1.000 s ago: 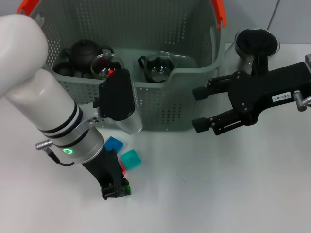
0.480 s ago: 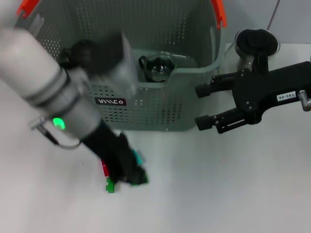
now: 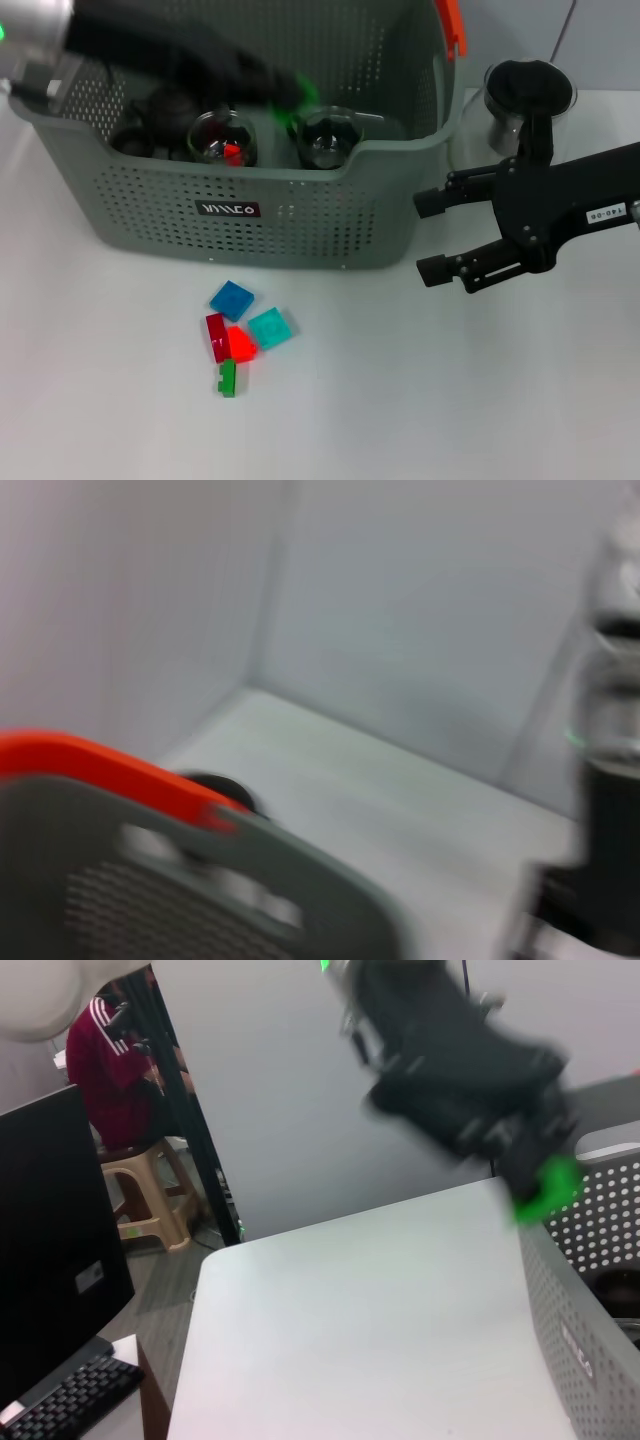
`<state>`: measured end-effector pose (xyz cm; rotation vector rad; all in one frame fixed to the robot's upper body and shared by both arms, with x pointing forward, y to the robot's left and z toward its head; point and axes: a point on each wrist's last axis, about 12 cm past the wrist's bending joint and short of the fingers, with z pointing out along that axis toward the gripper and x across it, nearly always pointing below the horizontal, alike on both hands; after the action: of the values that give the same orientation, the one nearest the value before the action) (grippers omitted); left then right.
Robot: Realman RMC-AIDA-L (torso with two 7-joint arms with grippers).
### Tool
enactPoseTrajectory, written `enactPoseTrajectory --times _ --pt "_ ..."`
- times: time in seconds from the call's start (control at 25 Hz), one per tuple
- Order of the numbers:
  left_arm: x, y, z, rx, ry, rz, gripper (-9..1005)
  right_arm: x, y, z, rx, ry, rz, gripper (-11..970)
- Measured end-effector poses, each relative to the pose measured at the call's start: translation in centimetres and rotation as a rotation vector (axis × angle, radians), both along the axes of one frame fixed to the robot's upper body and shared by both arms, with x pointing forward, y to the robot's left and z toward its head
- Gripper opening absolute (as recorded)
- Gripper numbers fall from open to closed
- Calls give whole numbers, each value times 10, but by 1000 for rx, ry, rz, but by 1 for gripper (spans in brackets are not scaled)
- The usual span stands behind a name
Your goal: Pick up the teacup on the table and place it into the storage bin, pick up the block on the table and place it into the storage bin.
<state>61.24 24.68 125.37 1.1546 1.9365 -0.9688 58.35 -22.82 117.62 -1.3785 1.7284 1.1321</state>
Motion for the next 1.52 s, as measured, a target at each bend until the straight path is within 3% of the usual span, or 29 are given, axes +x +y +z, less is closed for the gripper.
enactPoseTrajectory --times 0.16,0.32,0.64,0.92,1.08,1.2,1.36,1.52 --pt "24 17 8 -16 -38 186 174 -2 -2 -1 0 5 6 913" --pt "48 25 -3 -6 -60 355 178 -2 -2 -1 -3 9 9 913" --pt "65 7 -34 165 -75 447 185 -1 0 -1 -3 11 7 914" --pt "69 0 -40 206 -88 473 192 0 4 0 0 0 10 911" --pt "69 3 -39 210 -102 491 290 0 4 0 1 -1 11 911" --pt "64 9 -28 215 -121 481 388 0 4 0 3 -4 11 912" --pt "41 12 -2 183 -169 409 548 1 2 1 8 -19 11 912" --pt "6 10 16 132 -205 299 723 1 2 2 16 -29 12 912"
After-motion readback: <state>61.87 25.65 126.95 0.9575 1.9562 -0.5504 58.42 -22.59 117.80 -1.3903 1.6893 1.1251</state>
